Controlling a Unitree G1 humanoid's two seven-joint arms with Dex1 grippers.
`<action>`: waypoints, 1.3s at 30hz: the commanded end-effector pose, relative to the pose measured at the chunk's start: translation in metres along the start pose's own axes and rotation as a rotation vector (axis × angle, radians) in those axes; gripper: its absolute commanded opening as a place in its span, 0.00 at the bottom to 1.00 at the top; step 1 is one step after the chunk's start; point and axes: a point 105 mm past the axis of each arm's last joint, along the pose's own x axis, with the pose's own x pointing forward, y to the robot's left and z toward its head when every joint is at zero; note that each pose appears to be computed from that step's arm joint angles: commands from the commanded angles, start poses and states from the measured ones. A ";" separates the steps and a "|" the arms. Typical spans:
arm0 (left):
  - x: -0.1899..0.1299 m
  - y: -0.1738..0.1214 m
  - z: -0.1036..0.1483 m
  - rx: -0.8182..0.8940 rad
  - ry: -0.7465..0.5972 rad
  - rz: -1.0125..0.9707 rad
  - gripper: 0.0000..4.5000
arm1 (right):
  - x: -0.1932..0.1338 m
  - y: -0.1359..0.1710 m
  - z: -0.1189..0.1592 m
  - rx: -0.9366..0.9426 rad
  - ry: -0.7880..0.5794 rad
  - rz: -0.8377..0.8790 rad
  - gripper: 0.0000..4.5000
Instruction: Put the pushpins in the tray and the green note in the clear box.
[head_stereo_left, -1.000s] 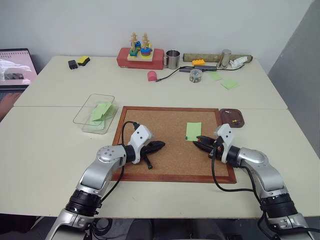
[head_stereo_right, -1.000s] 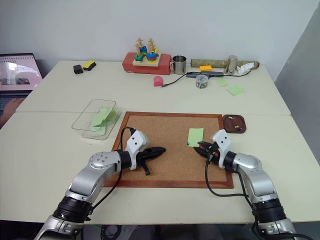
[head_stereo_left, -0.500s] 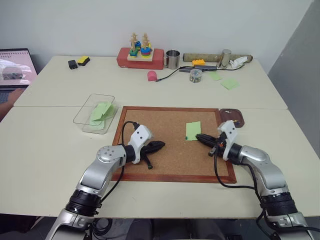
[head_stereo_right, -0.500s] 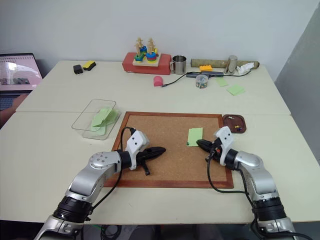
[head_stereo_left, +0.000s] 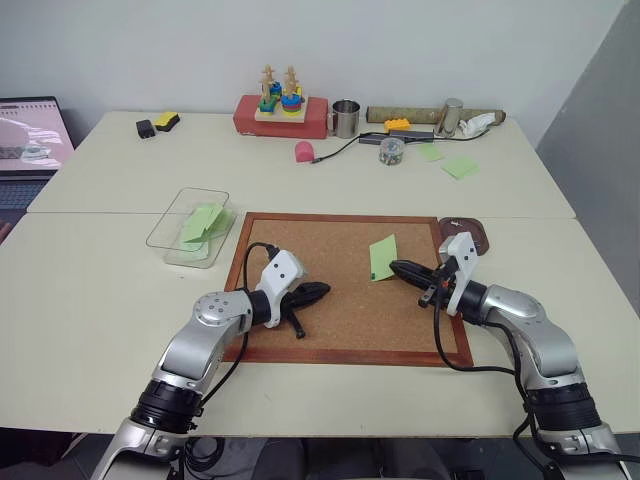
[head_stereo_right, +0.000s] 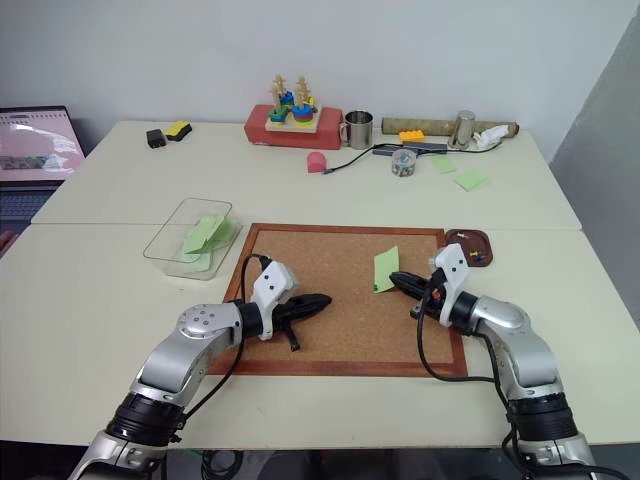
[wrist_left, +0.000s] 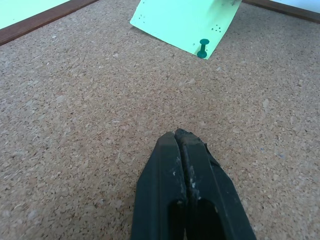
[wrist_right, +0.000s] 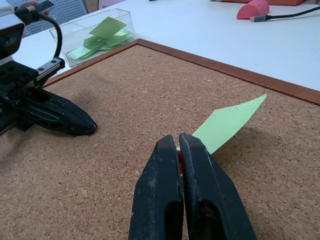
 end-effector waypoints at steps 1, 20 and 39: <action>0.001 -0.011 -0.030 -0.051 0.108 -0.032 0.00 | -0.007 0.000 0.024 -0.033 -0.064 0.007 0.01; 0.003 -0.011 -0.029 -0.048 0.106 -0.033 0.00 | -0.021 -0.110 0.044 -0.053 -0.098 -0.560 0.01; -0.001 -0.011 -0.030 -0.044 0.110 -0.028 0.00 | -0.038 -0.148 0.014 0.061 -0.033 -0.734 0.10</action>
